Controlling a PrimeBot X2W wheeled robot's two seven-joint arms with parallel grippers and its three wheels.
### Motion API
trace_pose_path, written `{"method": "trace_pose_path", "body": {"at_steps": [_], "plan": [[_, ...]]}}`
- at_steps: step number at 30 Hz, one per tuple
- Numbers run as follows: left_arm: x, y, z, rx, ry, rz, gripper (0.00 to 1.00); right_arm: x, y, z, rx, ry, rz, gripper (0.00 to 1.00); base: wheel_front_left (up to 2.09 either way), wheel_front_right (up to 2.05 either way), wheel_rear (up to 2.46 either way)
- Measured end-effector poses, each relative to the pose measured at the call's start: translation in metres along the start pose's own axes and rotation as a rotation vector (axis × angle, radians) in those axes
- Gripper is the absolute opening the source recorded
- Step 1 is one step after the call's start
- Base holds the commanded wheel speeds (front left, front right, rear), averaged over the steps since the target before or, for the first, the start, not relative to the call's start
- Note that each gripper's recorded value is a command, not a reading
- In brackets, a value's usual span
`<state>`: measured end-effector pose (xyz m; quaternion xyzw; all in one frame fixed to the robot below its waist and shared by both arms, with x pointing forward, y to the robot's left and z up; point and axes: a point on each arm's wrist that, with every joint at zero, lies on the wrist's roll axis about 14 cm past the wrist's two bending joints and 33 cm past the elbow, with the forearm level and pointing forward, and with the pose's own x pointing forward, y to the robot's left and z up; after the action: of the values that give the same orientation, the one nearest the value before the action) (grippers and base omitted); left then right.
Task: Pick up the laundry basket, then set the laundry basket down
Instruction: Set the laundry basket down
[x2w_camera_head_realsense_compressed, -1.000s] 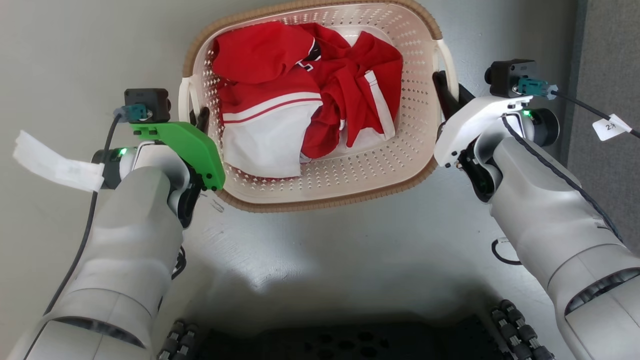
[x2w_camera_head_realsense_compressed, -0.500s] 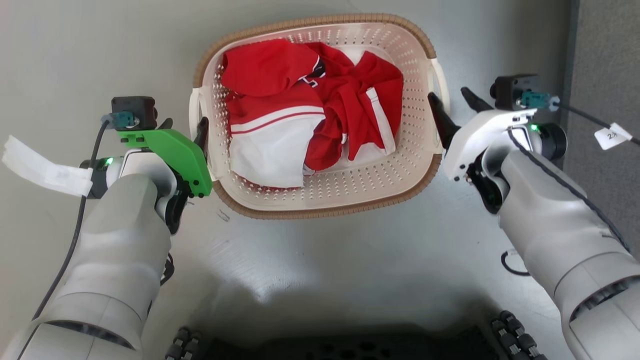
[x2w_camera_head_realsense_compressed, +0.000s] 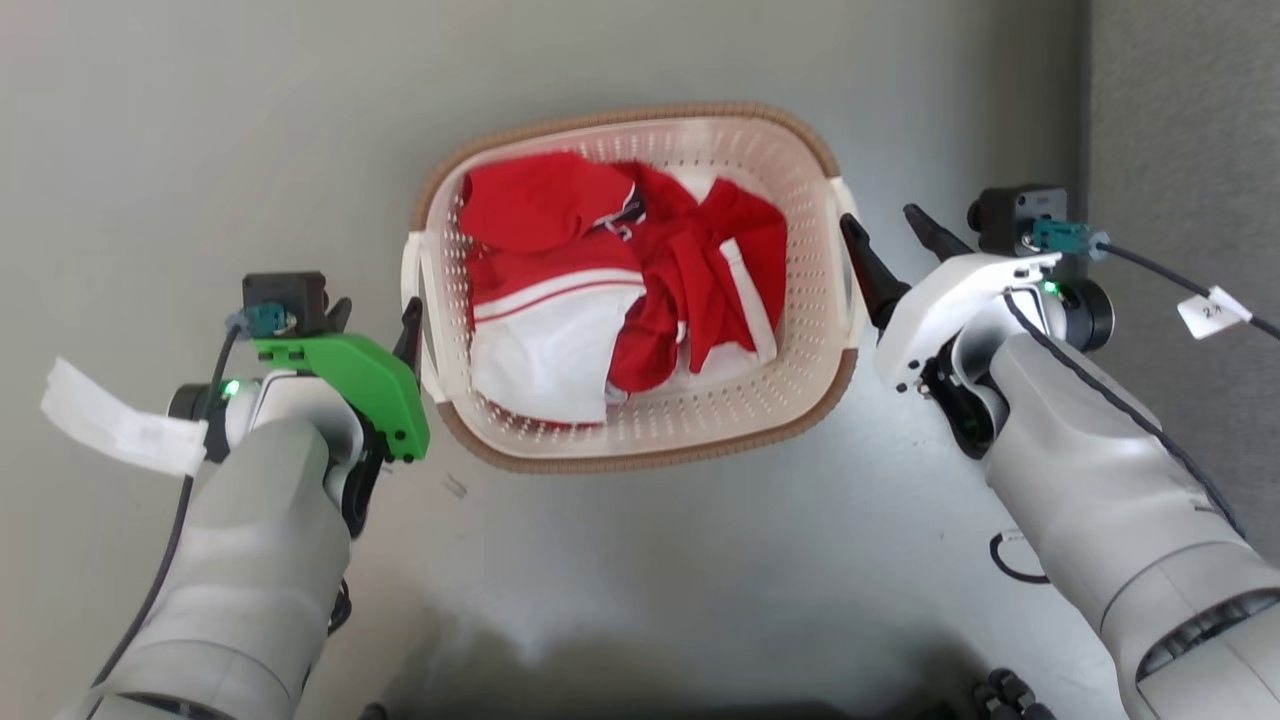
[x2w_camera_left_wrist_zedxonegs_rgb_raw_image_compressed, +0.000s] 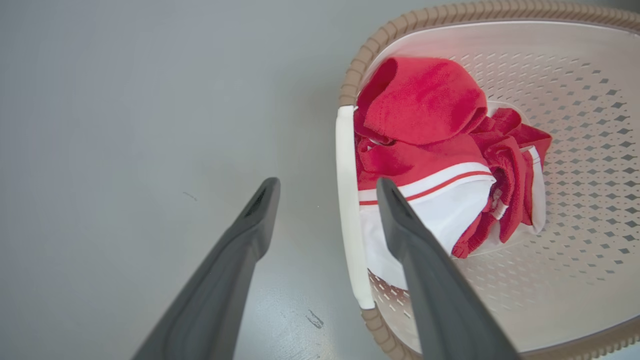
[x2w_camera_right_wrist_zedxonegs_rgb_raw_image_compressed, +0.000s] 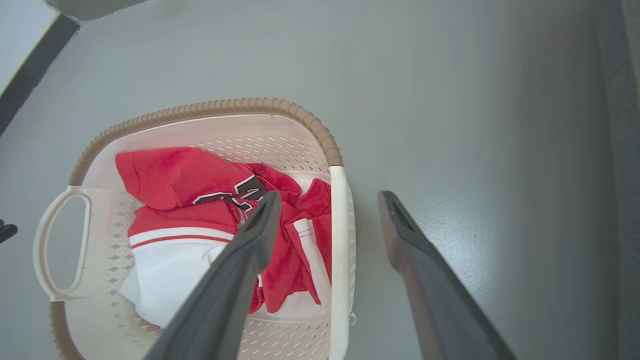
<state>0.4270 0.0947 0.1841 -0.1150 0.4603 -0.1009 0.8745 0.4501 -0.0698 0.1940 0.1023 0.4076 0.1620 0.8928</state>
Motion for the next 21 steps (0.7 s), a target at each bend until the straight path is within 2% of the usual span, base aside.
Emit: {"method": "trace_pose_path", "body": {"at_steps": [15, 21], "plan": [[-0.047, -0.027, 0.044, 0.014, -0.172, -0.024, 1.0, -0.057, 0.006, 0.057, 0.011, -0.194, -0.038, 1.0, 0.0, 0.0, 0.0], [-0.072, -0.037, 0.1, 0.001, -0.353, -0.027, 1.0, -0.086, 0.001, 0.087, 0.018, -0.305, -0.082, 1.0, 0.0, 0.0, 0.0]]}}
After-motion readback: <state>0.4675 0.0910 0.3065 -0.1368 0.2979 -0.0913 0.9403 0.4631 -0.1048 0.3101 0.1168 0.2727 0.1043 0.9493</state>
